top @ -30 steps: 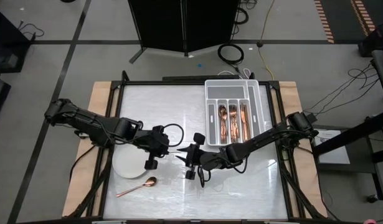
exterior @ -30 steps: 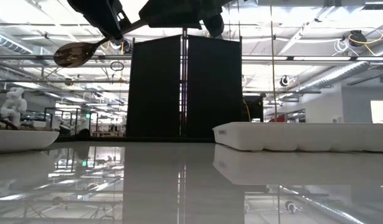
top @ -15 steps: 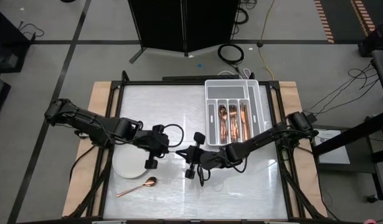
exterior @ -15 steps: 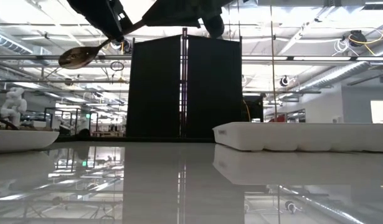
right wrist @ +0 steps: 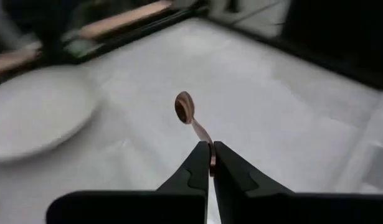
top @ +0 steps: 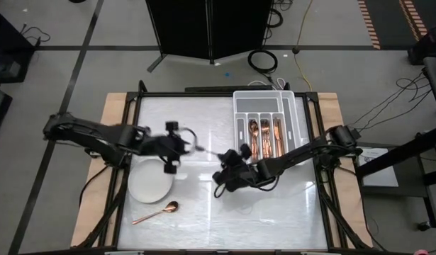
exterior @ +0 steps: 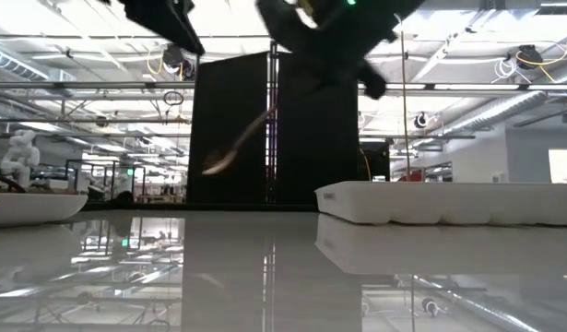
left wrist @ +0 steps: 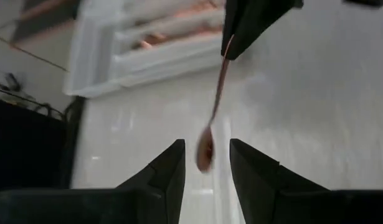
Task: Sort silverware
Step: Put the bronze spoon into the silverware tray
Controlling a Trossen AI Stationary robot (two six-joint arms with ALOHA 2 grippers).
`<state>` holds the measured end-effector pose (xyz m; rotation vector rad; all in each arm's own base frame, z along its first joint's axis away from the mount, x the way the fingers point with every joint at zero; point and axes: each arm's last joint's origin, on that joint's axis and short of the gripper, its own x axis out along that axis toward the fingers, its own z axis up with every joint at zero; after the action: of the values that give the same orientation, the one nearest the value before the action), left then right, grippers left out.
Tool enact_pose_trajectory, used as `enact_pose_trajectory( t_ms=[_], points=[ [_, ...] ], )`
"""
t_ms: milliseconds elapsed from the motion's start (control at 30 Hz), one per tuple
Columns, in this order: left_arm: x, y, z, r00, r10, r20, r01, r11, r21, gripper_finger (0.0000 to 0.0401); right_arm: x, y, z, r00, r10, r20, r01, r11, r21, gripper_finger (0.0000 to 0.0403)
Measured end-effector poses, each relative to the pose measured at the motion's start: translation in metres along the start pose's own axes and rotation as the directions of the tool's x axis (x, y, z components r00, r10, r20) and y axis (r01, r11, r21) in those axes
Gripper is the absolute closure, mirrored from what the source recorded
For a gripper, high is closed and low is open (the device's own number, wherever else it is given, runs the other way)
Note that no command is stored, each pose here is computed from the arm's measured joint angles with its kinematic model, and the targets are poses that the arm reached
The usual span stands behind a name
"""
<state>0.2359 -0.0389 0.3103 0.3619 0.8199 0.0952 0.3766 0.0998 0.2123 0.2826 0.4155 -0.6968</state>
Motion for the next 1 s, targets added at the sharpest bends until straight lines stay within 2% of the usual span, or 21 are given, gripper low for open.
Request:
enact_pose_trajectory(
  t_ms=[100, 200, 300, 400, 500, 533, 600, 700, 833, 933, 1000],
  points=[
    [-0.027, 0.017, -0.008, 0.994, 0.003, 0.108, 0.003, 0.999, -0.054, 0.0274, -0.016, -0.013, 0.0, 0.99, -0.113, 0.088, 0.103, 0.988, 0.115, 0.0402],
    [-0.052, 0.027, -0.027, 0.971, -0.002, 0.237, 0.028, 0.994, -0.107, 0.0274, -0.038, -0.04, -0.009, 0.953, -0.233, 0.191, 0.171, 0.94, 0.293, 0.0403],
    [-0.067, 0.027, -0.051, 0.912, 0.001, 0.41, 0.066, 0.987, -0.149, 0.0274, -0.055, -0.072, -0.031, 0.902, -0.313, 0.297, 0.129, 0.853, 0.505, 0.0403],
    [-0.07, 0.022, -0.073, 0.818, -0.009, 0.575, 0.124, 0.979, -0.161, 0.0274, -0.057, -0.089, -0.054, 0.881, -0.326, 0.344, 0.048, 0.783, 0.621, 0.0403],
    [-0.066, 0.014, -0.092, 0.712, -0.027, 0.702, 0.186, 0.971, -0.152, 0.0274, -0.049, -0.092, -0.07, 0.863, -0.339, 0.375, 0.014, 0.758, 0.652, 0.0403],
    [-0.063, 0.012, -0.097, 0.683, -0.031, 0.73, 0.199, 0.969, -0.145, 0.0274, -0.047, -0.092, -0.073, 0.85, -0.351, 0.393, 0.016, 0.763, 0.646, 0.0403],
    [-0.057, 0.007, -0.106, 0.634, -0.038, 0.772, 0.222, 0.966, -0.135, 0.0274, -0.044, -0.093, -0.076, 0.821, -0.379, 0.427, 0.027, 0.772, 0.635, 0.0403],
    [-0.049, 0.002, -0.115, 0.584, -0.035, 0.811, 0.244, 0.96, -0.134, 0.0274, -0.038, -0.099, -0.072, 0.792, -0.42, 0.443, 0.04, 0.76, 0.648, 0.0403],
    [-0.041, -0.001, -0.119, 0.567, -0.029, 0.823, 0.244, 0.961, -0.134, 0.0274, -0.027, -0.105, -0.065, 0.8, -0.447, 0.4, 0.111, 0.766, 0.633, 0.0403],
    [-0.038, -0.003, -0.121, 0.573, -0.033, 0.819, 0.245, 0.96, -0.133, 0.0274, -0.019, -0.106, -0.061, 0.834, -0.44, 0.334, 0.205, 0.808, 0.552, 0.0403],
    [-0.038, -0.003, -0.121, 0.573, -0.033, 0.819, 0.245, 0.961, -0.132, 0.0274, -0.015, -0.109, -0.06, 0.839, -0.445, 0.312, 0.223, 0.806, 0.548, 0.0403]
  ],
)
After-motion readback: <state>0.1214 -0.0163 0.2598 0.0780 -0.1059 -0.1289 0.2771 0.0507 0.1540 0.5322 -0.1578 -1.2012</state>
